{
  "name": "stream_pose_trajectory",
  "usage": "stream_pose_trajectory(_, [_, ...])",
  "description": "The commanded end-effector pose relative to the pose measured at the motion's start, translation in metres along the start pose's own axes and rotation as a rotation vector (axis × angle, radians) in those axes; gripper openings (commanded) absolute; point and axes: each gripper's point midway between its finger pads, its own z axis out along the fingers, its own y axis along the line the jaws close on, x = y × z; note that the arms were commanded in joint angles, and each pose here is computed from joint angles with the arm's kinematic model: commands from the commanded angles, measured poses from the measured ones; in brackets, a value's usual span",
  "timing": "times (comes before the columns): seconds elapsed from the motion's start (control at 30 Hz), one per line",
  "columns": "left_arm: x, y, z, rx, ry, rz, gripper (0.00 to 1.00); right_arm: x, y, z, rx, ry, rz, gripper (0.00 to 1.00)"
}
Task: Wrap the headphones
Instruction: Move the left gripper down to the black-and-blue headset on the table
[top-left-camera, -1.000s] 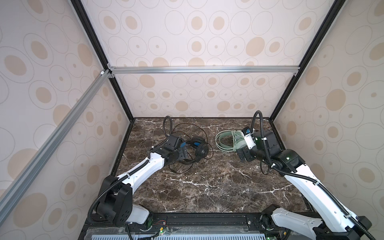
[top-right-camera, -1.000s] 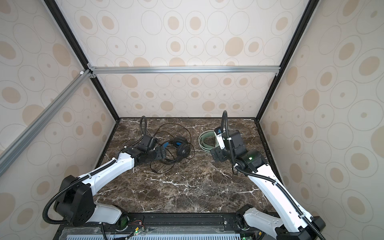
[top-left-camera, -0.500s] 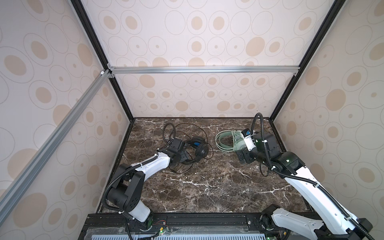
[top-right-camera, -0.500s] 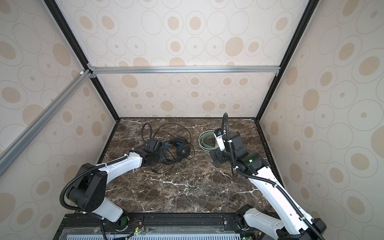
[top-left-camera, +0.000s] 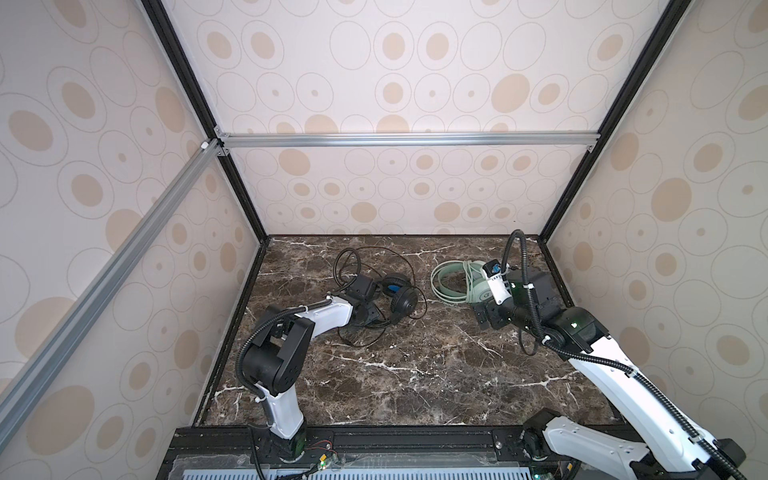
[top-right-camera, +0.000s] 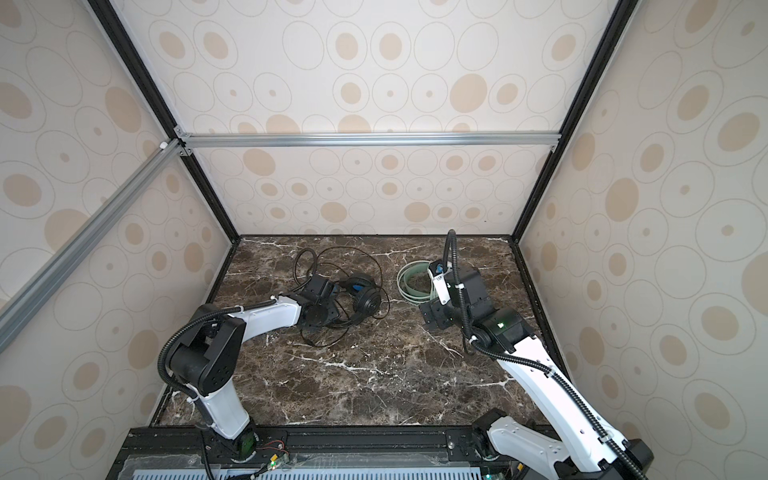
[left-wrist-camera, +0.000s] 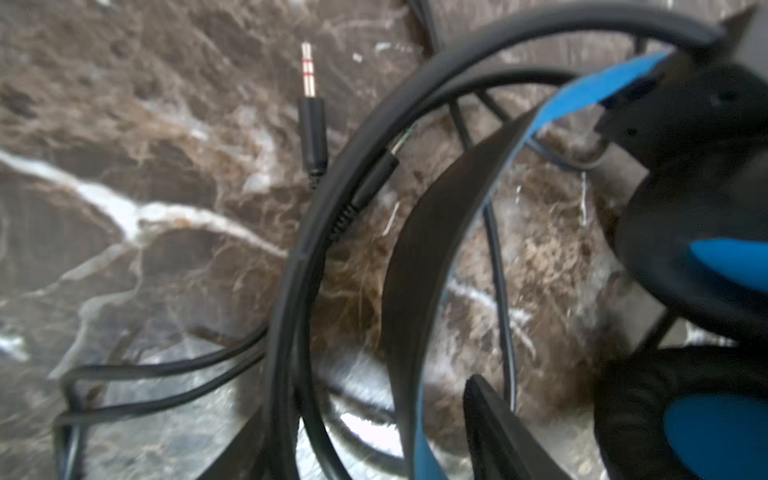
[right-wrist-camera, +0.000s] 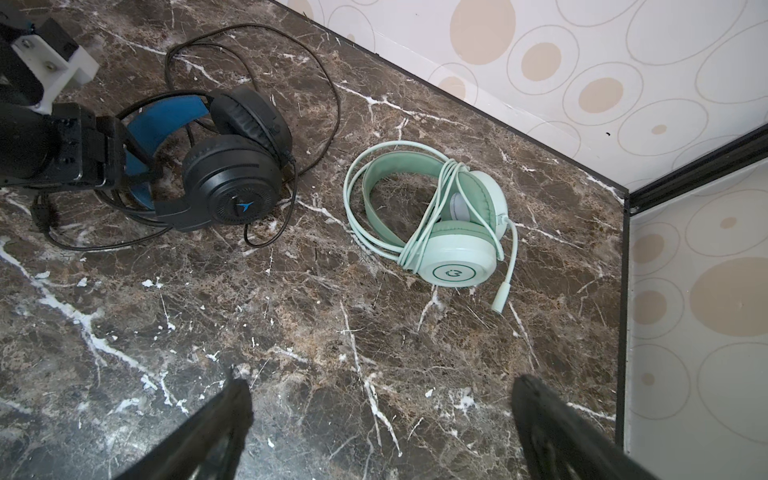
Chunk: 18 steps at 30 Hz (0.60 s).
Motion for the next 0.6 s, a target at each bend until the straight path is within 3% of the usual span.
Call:
stream_pose_trajectory(0.0, [-0.003, -0.001, 0.012, -0.028, 0.005, -0.013, 0.59, -0.002, 0.000, -0.004, 0.000, -0.024, -0.002, 1.00])
stream_pose_trajectory(0.07, [-0.002, 0.001, 0.018, -0.047, 0.012, -0.003, 0.55, 0.000, 0.000, -0.004, 0.002, -0.024, -0.006, 1.00])
stream_pose_trajectory(0.17, [-0.001, 0.001, 0.022, -0.053, 0.017, 0.014, 0.33, 0.001, -0.001, -0.006, 0.005, -0.028, -0.012, 1.00])
stream_pose_trajectory(0.3, [-0.013, -0.005, 0.007, -0.033, -0.031, 0.026, 0.13, 0.002, 0.000, -0.009, 0.000, -0.034, -0.015, 1.00])
stream_pose_trajectory(0.43, [-0.041, -0.020, -0.027, 0.003, -0.124, 0.071, 0.00, 0.001, 0.009, -0.011, -0.054, -0.049, -0.019, 1.00])
stream_pose_trajectory(0.57, [-0.070, -0.036, -0.076, 0.040, -0.225, 0.142, 0.00, -0.009, 0.019, -0.017, -0.119, -0.105, -0.012, 1.00])
